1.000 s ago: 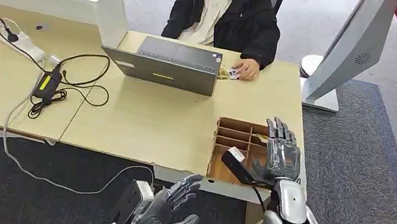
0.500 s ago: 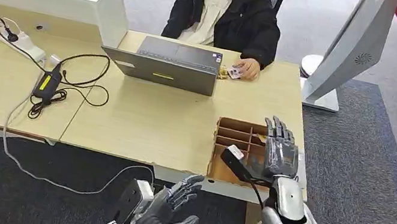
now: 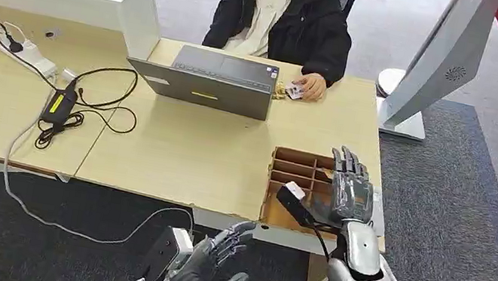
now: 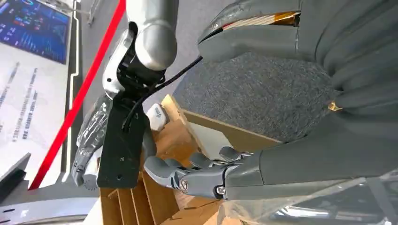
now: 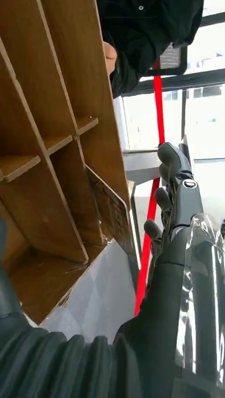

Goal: Pass the card to the sensor for recognition and then transmit it.

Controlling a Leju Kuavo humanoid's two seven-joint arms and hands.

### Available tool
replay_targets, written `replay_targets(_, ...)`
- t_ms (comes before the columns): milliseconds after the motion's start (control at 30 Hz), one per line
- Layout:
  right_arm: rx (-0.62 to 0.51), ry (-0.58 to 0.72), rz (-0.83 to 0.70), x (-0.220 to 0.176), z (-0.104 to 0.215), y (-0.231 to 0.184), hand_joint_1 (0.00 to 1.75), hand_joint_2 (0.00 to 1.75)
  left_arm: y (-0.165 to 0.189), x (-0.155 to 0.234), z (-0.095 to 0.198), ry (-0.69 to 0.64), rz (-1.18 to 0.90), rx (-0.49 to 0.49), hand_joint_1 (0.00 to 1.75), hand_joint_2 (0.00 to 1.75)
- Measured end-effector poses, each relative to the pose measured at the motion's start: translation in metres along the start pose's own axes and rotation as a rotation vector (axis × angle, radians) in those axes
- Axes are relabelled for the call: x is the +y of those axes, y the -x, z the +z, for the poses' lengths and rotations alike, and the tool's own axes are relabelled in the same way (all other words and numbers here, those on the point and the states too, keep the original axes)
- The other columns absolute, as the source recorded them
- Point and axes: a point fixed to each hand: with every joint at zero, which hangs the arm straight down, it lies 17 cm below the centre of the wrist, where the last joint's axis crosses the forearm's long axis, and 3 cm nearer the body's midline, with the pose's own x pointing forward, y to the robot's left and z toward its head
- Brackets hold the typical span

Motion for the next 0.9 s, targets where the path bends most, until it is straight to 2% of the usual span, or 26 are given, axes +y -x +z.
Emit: replay_targets(900,-0.026,0.061,-0.043,-0.019,-0.011,-0.008,1.75,1.75,0.002,-0.003,0.003,-0.002,-0.017,0.002,0.0,1.75)
